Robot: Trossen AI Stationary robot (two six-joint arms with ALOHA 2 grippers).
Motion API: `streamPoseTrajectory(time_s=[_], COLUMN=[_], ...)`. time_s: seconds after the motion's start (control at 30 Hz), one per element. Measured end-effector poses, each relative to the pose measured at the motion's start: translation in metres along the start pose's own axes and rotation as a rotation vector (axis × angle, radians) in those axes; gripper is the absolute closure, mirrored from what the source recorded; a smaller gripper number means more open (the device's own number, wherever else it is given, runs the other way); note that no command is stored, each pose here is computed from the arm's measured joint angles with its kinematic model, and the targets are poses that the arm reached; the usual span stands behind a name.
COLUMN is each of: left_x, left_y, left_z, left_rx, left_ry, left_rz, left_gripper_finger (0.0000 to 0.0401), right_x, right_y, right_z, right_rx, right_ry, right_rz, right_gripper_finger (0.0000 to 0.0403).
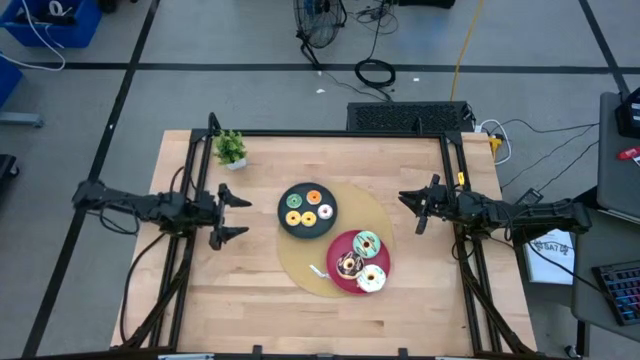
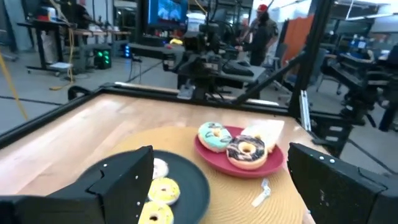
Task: Pick & Place donuts
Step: Return to Home Position
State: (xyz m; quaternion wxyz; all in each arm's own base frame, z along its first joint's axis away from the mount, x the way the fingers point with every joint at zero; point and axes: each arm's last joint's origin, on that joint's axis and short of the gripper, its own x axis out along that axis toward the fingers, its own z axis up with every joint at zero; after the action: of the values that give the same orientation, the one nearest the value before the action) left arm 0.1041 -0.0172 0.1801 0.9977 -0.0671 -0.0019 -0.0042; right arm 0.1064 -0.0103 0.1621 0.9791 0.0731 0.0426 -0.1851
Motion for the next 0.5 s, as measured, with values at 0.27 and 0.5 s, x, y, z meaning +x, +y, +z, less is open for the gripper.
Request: streamPoseTrajectory(time_s=[0.27, 0.5], left_x=[0.0, 0.001], left_y=[0.007, 0.008], left_z=[-0.006, -0.012], left_rx=[0.005, 0.042], left_ry=[0.061, 0.047], left_rz=[0.076, 0.087], left_gripper_finger=[0.0036, 0.0036], right_x=[0.0, 0.0], right_y=[0.0, 0.0], right_z=[0.0, 0.0], right_rx=[0.0, 0.0], right_ry=[0.0, 0.0], right_rz=[0.0, 0.0], right_gripper_finger=[0.0348, 0.0348])
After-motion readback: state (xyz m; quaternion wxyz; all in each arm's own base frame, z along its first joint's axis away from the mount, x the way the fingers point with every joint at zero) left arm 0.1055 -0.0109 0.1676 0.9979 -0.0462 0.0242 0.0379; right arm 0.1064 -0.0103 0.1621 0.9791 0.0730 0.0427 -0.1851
